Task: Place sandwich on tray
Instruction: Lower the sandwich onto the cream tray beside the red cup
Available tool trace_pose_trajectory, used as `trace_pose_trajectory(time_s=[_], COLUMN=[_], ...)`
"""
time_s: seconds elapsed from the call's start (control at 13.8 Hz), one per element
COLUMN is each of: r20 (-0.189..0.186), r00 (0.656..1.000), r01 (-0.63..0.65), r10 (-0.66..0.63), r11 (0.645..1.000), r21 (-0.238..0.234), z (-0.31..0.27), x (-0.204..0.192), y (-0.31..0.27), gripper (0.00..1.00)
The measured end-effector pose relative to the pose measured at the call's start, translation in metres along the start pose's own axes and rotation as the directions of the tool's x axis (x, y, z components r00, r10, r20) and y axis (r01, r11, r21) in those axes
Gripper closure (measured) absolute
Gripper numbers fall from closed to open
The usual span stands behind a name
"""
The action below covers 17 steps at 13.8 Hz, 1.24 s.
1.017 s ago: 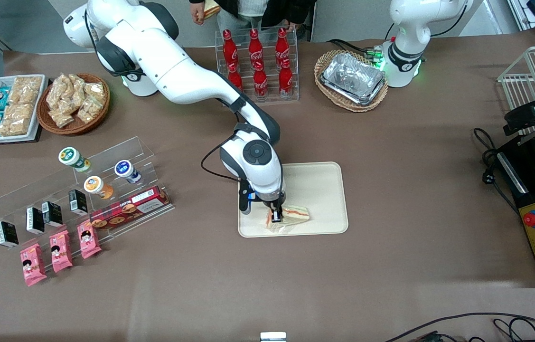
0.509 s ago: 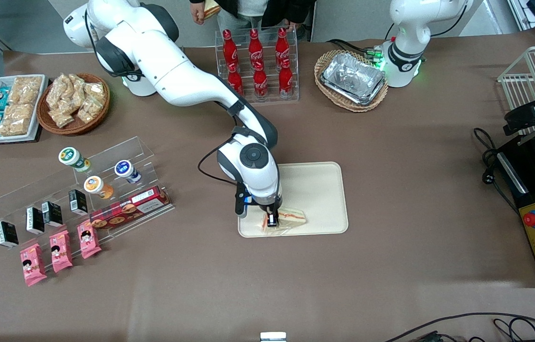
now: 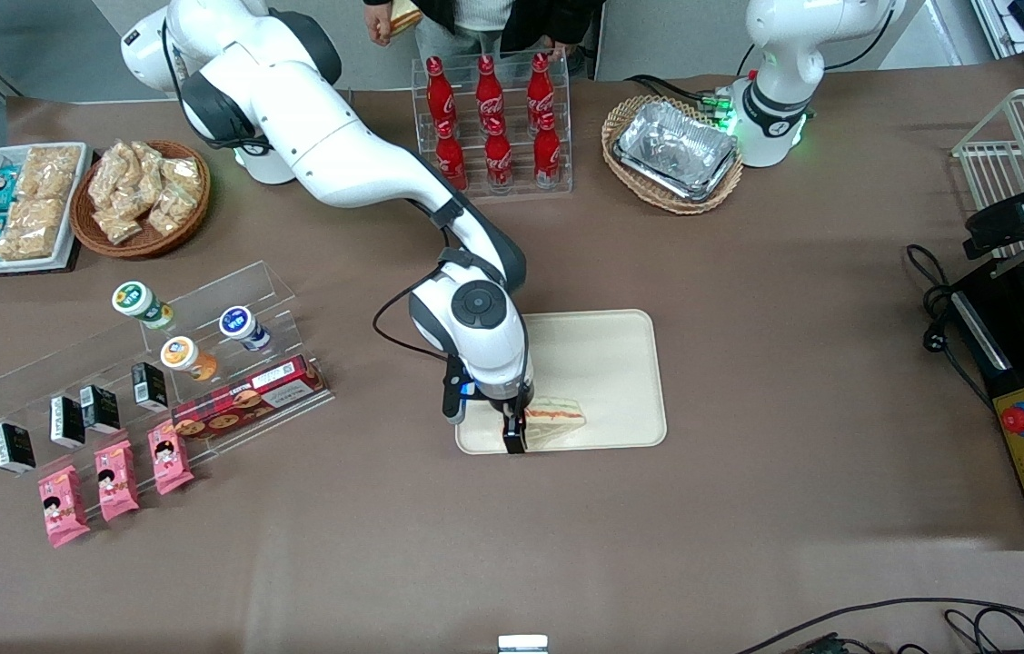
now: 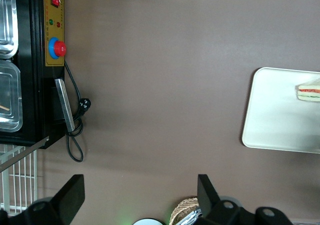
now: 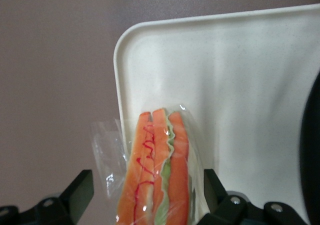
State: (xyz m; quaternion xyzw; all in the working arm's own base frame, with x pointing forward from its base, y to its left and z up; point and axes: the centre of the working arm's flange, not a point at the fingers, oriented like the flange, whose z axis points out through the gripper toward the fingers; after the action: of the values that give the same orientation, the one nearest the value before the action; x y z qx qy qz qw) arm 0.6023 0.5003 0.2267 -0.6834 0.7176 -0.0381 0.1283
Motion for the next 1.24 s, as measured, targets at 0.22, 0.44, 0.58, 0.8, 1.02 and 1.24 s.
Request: trace_pose_trajectory(time_s=[0.22,0.44,0.58,0.8,1.02,1.24], r20=[0.002,0.003,-0.002,-0.018,-0.04,-0.063], r00=[1.0,1.0,1.0,0.998,0.995,0.988], r01=[-0.001,0.019,0.031,0.055,0.095,0.138], r10=[0.001,-0.019,-0.031,-0.054,-0.095,-0.14], r11=[1.0,1.0,0.999,0.998,0.995,0.99], r21=[0.003,0.02,0.029,0.023,0.007,-0.037], z=[-0.001,-0.008,-0.017,-0.039,-0.058,-0.072], x=[0.0,-0.006,-0.009,-0.011,-0.007,-0.004], y=[-0.001,-0.002,-0.003,-0.01,-0.017,-0.017], gripper=[0.0,0.01,0.0,0.0,0.0,0.0])
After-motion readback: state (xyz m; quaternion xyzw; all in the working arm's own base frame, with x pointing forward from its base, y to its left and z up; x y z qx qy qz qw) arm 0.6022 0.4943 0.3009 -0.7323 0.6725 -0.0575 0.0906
